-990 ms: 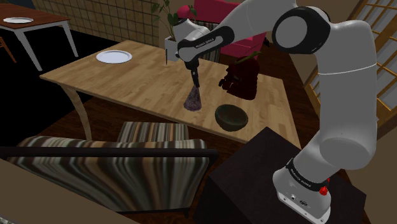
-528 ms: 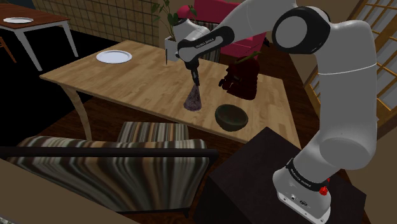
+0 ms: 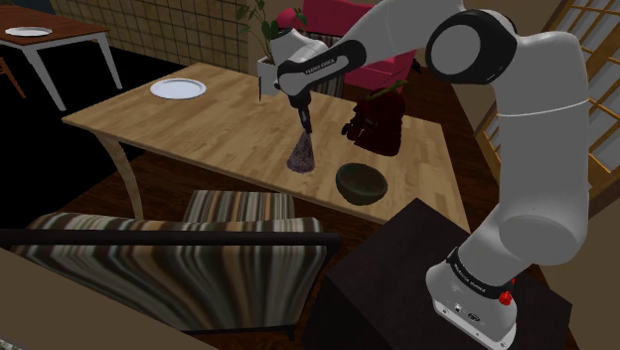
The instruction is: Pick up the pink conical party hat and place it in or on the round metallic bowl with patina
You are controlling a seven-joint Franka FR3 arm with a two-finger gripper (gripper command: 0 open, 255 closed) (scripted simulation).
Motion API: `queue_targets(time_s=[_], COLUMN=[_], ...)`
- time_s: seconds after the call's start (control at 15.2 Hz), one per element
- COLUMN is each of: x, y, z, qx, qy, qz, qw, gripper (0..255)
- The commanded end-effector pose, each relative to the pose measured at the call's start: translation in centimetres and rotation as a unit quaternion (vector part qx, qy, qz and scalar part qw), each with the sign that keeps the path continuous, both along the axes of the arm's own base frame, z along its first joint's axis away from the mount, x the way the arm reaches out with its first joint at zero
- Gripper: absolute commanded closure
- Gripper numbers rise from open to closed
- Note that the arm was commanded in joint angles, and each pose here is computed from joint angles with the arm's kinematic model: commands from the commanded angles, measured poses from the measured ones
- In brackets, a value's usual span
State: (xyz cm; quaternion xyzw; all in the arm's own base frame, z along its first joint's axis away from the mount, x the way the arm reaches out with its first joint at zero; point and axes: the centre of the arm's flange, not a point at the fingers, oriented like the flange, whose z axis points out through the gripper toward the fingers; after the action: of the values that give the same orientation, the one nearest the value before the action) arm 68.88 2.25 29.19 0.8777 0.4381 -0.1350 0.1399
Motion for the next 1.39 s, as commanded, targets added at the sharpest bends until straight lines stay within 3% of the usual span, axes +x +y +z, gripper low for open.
queue_targets(time_s=[0.0,1.32], x=[0.0,0.0], y=[0.1,0.1], z=[0.8,11.3], qx=[0.0,0.0], qy=[0.0,0.0], qz=[0.0,0.0], qw=[1.0,1.0], gripper=[255,255])
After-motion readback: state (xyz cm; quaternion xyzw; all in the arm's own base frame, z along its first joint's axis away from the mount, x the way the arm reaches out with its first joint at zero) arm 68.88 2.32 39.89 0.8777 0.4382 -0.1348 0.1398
